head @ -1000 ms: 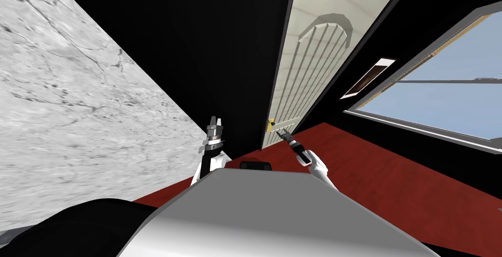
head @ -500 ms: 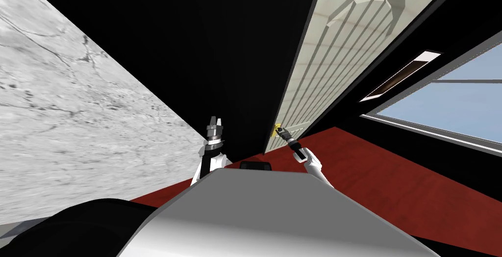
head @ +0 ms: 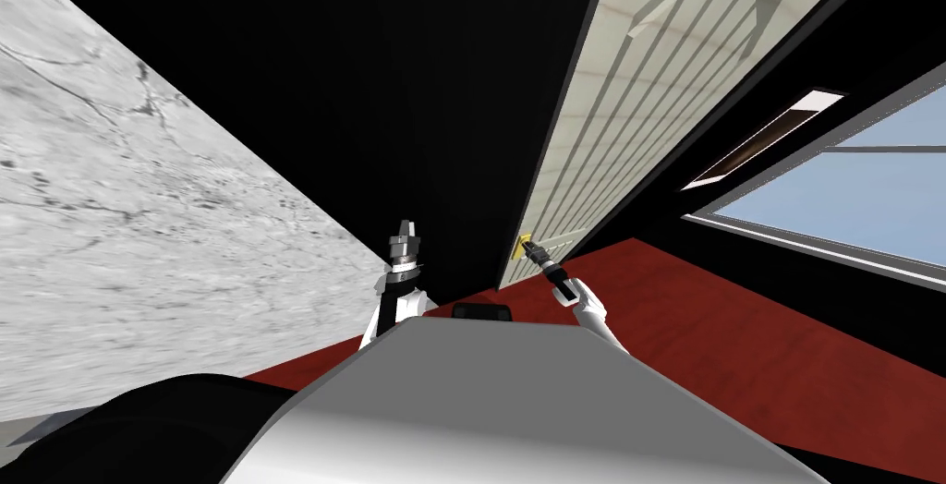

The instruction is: Pull the door open

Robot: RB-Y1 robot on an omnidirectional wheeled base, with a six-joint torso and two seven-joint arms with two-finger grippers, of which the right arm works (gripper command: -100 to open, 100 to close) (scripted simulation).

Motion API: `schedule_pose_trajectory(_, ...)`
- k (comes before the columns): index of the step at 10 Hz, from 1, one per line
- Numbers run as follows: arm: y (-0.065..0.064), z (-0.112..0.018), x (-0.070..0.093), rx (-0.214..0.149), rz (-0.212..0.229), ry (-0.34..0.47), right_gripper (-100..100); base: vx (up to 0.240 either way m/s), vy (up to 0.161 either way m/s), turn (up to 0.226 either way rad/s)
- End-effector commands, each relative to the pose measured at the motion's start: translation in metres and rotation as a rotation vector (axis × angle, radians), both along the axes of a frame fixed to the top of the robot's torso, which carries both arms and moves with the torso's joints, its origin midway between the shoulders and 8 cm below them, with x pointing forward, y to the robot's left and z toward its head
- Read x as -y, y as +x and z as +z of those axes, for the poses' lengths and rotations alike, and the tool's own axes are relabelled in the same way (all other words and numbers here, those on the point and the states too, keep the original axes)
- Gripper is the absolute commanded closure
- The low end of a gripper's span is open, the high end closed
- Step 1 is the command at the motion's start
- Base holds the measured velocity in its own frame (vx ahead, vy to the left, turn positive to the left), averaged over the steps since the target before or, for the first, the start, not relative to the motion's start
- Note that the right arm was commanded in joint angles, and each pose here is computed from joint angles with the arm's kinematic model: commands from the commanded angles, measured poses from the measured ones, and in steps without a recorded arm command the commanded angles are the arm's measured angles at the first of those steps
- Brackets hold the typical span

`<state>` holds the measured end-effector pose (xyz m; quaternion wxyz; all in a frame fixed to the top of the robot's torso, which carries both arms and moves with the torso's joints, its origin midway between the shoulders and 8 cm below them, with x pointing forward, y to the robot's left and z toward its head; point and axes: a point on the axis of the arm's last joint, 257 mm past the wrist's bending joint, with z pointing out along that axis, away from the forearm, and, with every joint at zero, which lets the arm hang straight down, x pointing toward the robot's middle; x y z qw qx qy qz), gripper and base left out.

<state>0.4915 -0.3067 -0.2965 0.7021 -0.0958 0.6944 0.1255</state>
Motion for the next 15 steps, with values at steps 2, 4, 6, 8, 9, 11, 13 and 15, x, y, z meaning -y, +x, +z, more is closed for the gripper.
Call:
schedule_pose_trajectory(2, 0.000, 0.001, 0.000, 0.002, 0.000, 0.001, 100, 0.000, 0.000, 0.000)
schedule_pose_trajectory(4, 0.002, 0.004, 0.002, -0.008, -0.013, 0.085, 100, -0.073, -0.072, 0.164)
schedule_pose_trajectory(6, 0.004, 0.008, 0.003, -0.013, -0.021, 0.145, 100, -0.094, -0.082, 0.115)
schedule_pose_trajectory(8, 0.006, 0.011, 0.005, -0.019, -0.029, 0.213, 100, -0.059, -0.070, 0.116)
schedule_pose_trajectory(9, 0.008, 0.013, 0.006, -0.022, -0.034, 0.255, 100, -0.079, -0.066, 0.141)
schedule_pose_trajectory(11, 0.010, 0.017, 0.009, -0.028, -0.044, 0.339, 100, -0.085, -0.075, 0.131)
schedule_pose_trajectory(13, 0.013, 0.022, 0.012, -0.033, -0.054, 0.435, 100, -0.075, -0.069, 0.133)
schedule_pose_trajectory(15, 0.016, 0.027, 0.015, -0.038, -0.064, 0.535, 100, -0.089, -0.071, 0.157)
